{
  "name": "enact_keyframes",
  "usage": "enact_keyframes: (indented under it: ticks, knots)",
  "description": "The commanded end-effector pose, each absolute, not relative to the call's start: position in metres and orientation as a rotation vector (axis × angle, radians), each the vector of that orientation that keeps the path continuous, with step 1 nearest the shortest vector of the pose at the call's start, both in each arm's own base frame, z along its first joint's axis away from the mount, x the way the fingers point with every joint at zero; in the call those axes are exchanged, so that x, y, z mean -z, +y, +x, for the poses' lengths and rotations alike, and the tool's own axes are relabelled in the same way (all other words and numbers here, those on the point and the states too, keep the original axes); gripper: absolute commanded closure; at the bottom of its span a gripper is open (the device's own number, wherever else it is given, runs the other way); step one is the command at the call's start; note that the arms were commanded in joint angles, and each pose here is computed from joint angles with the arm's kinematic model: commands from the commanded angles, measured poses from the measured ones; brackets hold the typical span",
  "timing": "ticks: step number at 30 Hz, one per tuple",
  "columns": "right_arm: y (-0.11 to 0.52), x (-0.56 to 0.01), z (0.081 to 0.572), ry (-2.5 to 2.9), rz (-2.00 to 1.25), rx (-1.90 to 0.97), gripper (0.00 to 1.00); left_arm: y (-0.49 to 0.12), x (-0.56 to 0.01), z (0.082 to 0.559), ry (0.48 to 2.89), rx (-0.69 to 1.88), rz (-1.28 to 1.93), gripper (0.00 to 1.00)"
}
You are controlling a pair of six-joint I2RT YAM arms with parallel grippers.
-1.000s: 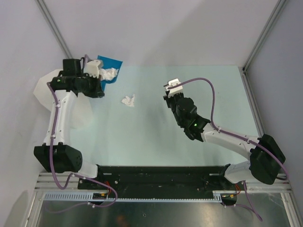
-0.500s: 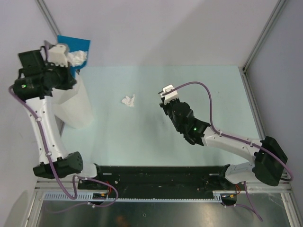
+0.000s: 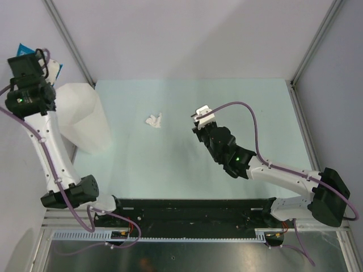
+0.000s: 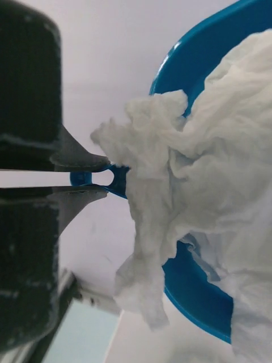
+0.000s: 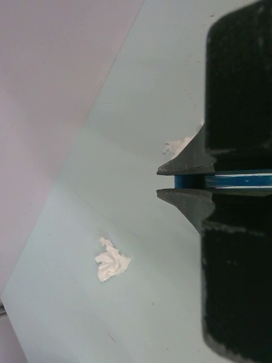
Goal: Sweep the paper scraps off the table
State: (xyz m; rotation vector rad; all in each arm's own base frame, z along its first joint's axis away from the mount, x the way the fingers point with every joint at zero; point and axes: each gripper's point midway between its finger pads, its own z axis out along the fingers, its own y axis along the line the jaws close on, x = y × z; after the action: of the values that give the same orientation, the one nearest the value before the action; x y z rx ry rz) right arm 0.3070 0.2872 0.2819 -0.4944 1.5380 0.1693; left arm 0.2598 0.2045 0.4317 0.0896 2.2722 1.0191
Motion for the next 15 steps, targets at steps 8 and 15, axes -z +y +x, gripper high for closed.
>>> enact_keyframes:
  ticks: [8, 15]
  knots:
    - [0.284, -0.307, 0.301, 1.47, -0.477, -0.205, 1.0, 0.229, -0.471, 0.221, 2.14, -2.136, 0.297, 1.0]
    - [0.289, -0.312, 0.299, 1.45, -0.485, -0.233, 1.0, 0.225, -0.508, 0.224, 1.912, -2.372, 0.299, 1.0]
